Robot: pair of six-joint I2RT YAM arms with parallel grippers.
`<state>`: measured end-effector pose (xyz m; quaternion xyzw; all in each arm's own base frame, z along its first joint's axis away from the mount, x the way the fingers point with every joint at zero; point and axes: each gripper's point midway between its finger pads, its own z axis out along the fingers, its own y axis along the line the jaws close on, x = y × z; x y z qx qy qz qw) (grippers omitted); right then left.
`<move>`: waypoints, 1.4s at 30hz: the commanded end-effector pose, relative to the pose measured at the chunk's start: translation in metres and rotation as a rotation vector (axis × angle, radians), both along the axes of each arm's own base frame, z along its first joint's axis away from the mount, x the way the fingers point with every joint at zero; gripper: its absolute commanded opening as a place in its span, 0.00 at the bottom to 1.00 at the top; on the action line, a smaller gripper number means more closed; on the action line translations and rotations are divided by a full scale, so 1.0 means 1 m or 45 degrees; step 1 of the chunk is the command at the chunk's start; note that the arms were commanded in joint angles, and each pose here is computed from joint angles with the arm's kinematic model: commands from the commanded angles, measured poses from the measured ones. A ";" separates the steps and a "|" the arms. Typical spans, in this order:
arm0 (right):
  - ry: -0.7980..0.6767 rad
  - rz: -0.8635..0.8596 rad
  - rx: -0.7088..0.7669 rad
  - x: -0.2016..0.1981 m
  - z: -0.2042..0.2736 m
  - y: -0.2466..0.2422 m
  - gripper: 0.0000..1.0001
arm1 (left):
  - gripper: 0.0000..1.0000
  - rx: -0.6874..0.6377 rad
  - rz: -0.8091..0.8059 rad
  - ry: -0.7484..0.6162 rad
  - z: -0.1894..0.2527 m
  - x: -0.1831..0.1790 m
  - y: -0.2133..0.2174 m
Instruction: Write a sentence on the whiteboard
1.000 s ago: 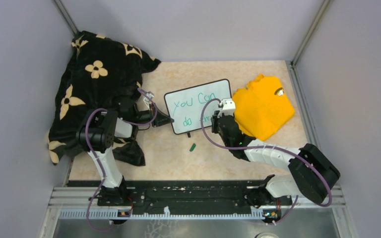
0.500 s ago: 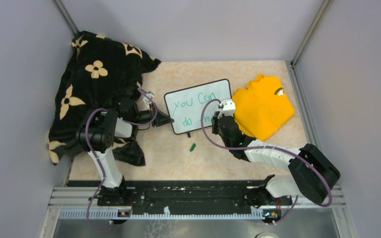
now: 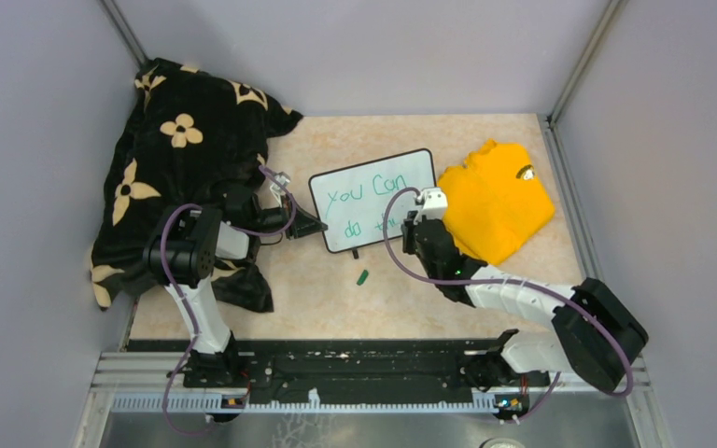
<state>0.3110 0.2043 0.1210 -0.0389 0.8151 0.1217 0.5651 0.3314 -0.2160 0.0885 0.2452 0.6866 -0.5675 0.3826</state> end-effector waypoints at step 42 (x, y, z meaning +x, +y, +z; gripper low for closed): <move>-0.152 -0.121 0.065 0.027 0.049 -0.001 0.00 | 0.00 0.034 0.002 0.113 -0.019 -0.006 -0.004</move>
